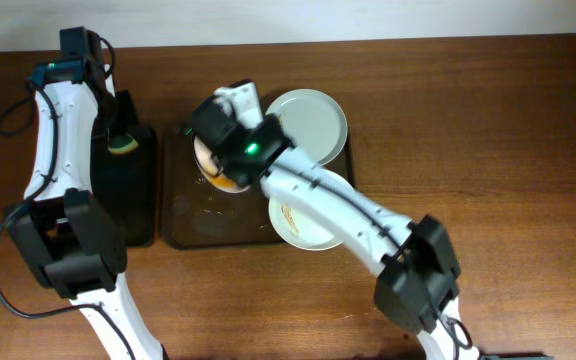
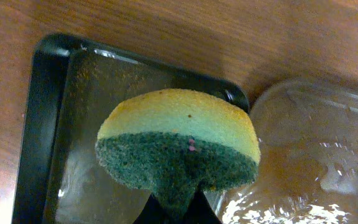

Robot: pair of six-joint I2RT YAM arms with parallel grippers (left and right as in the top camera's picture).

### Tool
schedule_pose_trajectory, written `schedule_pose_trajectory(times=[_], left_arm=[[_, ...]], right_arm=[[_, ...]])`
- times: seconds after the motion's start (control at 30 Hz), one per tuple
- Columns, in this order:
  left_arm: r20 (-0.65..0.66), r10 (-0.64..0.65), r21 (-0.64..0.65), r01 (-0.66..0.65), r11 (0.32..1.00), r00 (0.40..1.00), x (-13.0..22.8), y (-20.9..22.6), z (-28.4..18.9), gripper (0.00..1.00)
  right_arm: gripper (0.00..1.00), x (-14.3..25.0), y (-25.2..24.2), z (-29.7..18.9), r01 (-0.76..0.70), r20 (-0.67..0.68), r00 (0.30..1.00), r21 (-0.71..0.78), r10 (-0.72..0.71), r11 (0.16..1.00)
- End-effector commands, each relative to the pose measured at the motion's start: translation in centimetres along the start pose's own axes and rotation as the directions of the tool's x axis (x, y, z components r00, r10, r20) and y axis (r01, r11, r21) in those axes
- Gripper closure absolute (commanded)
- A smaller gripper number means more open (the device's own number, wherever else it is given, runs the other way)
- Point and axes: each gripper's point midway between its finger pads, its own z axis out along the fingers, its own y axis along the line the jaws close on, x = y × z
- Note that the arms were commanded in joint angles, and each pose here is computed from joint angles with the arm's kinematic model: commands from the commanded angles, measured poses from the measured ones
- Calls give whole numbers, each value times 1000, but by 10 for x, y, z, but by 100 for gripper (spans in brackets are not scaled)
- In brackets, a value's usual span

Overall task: Clean dirty plates on tray and stack at the side
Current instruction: 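Carry the plate right and set it on the table with the right gripper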

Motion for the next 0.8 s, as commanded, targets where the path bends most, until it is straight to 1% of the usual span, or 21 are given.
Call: schedule_pose_trajectory(times=[0.0,0.07,0.1,0.13,0.17,0.23,0.3,0.37,0.43,0.47,0.5,0.53,0.6,0.63,0.67,0.7,0.73,0.77], left_arm=[[-21,-50,32,51,998,999,7,12,18,99],[-32,-71,47,72,996,997,12,18,32,99],[-37,-73,45,75,996,997,15,20,36,99],[-45,-76,43,78,996,996,18,21,40,99],[-48,-76,43,78,996,996,19,21,41,99],[-48,-76,43,78,996,996,19,21,41,99],[-47,-76,43,78,996,996,19,21,41,99],[-48,-76,43,78,996,996,19,21,41,99],[-46,-76,43,78,996,996,19,21,41,99],[-46,-76,43,78,996,996,19,21,41,99],[-39,-76,44,78,996,996,17,21,41,99],[-35,-76,45,78,996,996,16,21,41,99],[-34,-75,46,76,996,997,16,20,41,99],[-27,-60,49,62,997,998,14,18,41,99],[3,20,61,-20,998,1000,9,7,40,99],[24,67,69,-69,995,997,6,-6,39,99],[34,86,74,-89,993,996,5,-16,38,99],[50,115,84,-119,989,992,4,-32,37,99]], right_arm=[[96,-26,-26,-45,-6,228,970,359,-81,933],[96,-33,-30,-66,-40,300,948,456,-111,889],[96,-34,-31,-70,-45,311,943,476,-120,878],[96,-37,-35,-81,-62,336,931,526,-140,848],[96,-39,-41,-92,-84,360,920,571,-157,816],[96,-41,-41,-109,-109,393,901,617,-185,780],[96,-39,-35,-107,-94,388,904,591,-181,801],[96,-26,-20,-79,14,292,941,476,-173,879],[96,-8,-9,-42,83,151,980,281,-130,956],[96,-2,-8,-32,82,90,991,184,-100,979],[96,0,-17,-25,34,14,999,53,-35,998],[96,-3,-32,-23,-32,-39,999,-47,30,998],[96,-6,-67,-21,-151,-134,983,-174,129,973],[96,1,-112,-12,-250,-223,953,-187,207,950],[96,20,-168,7,-333,-315,905,-107,286,937],[96,38,-205,18,-388,-375,860,-42,346,921],[96,52,-235,24,-437,-417,816,6,399,899],[96,69,-275,31,-501,-448,759,63,473,863]])
